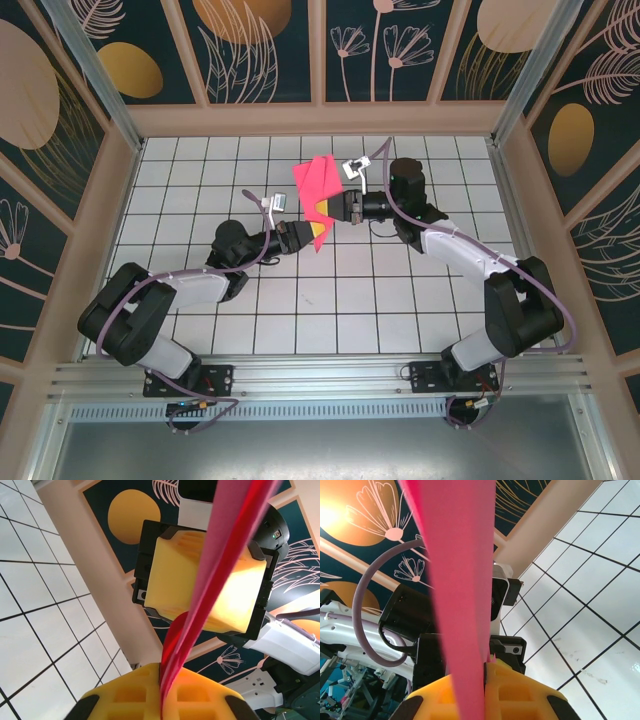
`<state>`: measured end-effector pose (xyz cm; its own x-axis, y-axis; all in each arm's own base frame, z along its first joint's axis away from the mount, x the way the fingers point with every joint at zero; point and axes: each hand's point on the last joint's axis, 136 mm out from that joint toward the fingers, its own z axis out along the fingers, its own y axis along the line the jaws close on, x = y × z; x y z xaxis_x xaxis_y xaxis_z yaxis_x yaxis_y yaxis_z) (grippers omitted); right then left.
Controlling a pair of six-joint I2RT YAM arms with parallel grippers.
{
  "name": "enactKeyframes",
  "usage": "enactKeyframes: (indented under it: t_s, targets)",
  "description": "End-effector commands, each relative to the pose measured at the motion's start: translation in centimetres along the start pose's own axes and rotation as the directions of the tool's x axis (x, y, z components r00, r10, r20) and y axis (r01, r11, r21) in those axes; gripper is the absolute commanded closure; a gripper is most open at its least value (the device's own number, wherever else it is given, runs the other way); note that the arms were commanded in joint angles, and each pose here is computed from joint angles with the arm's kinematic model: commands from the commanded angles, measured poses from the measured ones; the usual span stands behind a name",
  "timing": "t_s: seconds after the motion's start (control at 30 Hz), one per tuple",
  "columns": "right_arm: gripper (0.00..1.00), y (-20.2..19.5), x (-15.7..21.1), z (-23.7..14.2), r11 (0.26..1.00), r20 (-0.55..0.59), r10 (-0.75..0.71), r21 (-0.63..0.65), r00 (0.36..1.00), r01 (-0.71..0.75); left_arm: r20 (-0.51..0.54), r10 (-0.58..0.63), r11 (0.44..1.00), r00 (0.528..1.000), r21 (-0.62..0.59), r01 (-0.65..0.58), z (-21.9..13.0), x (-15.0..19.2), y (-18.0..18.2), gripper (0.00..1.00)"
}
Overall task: Fold a paper plane with a square sheet of paper (pick it up from the middle)
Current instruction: Turn over the paper at the center of the table.
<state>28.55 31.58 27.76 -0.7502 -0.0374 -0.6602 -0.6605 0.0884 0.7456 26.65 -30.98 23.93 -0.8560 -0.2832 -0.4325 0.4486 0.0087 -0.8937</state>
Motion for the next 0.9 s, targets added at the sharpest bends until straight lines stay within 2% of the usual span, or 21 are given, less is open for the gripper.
enactKeyframes:
  t_s: [0.0,0.03,0.1,0.2,0.37,0.43,0.5,0.57,0.6,0.63,0.67,0.73,0.87]
  targets:
    - [1.00,1.3,-1.6,-0.5,0.996,0.032,-0.079,-0.025,0.996,0.080,0.004,0.043,0.998,0.999,0.037,-0.043,-0.2,-0.3,-1.3,0.80]
    - [1.00,1.4,-1.7,-0.6,0.996,0.035,-0.080,-0.028,0.996,0.081,-0.005,0.047,0.998,0.999,0.037,-0.047,-0.2,-0.2,-1.3,0.76]
    - [1.00,1.5,-1.9,-0.7,0.996,0.041,-0.089,-0.028,0.995,0.090,-0.010,0.052,0.998,0.999,0.046,-0.051,-0.3,-0.1,-1.6,0.76]
    - [1.00,1.7,-2.4,-0.7,0.995,0.058,-0.090,-0.032,0.994,0.092,-0.015,0.053,0.998,0.999,0.032,-0.052,-0.5,0.3,-1.2,0.82]
    - [1.00,1.2,-2.9,-0.6,0.997,0.076,-0.072,-0.020,0.994,0.074,-0.038,0.061,0.997,0.997,0.058,-0.058,-0.5,0.7,-1.6,0.82]
    - [1.00,1.0,-2.8,-0.5,0.998,0.074,-0.065,-0.021,0.995,0.067,-0.039,0.063,0.996,0.997,0.059,-0.060,-0.5,0.7,-1.6,0.95]
    - [1.00,0.6,-2.8,-0.5,0.998,0.081,-0.065,-0.009,0.995,0.066,-0.042,0.065,0.997,0.997,0.047,-0.063,-0.5,0.8,-1.2,1.00]
    - [1.00,0.3,-2.8,-0.4,0.998,0.082,-0.056,-0.006,0.995,0.057,-0.044,0.065,0.997,0.997,0.037,-0.064,-0.3,0.7,-1.1,0.99]
    - [1.00,0.2,-2.8,-0.3,0.999,0.076,-0.051,-0.011,0.996,0.052,-0.043,0.067,0.997,0.997,0.042,-0.065,-0.3,0.6,-1.2,0.85]
    - [1.00,0.0,-2.9,-0.3,0.999,0.076,-0.048,-0.008,0.996,0.048,-0.044,0.072,0.997,0.996,0.038,-0.071,-0.2,0.5,-1.2,0.78]
    - [1.00,-0.1,-3.0,-0.4,0.999,0.082,-0.046,-0.004,0.996,0.047,-0.052,0.076,0.997,0.996,0.030,-0.074,0.0,0.5,-1.1,0.78]
    - [1.00,0.0,-3.2,-0.4,0.998,0.085,-0.055,-0.007,0.995,0.056,-0.058,0.085,0.996,0.995,0.026,-0.084,0.0,0.5,-1.1,0.69]
    - [1.00,-0.2,-3.6,-0.5,0.999,0.090,-0.053,-0.002,0.995,0.054,-0.075,0.088,0.996,0.993,0.008,-0.088,0.0,0.7,-0.8,0.84]
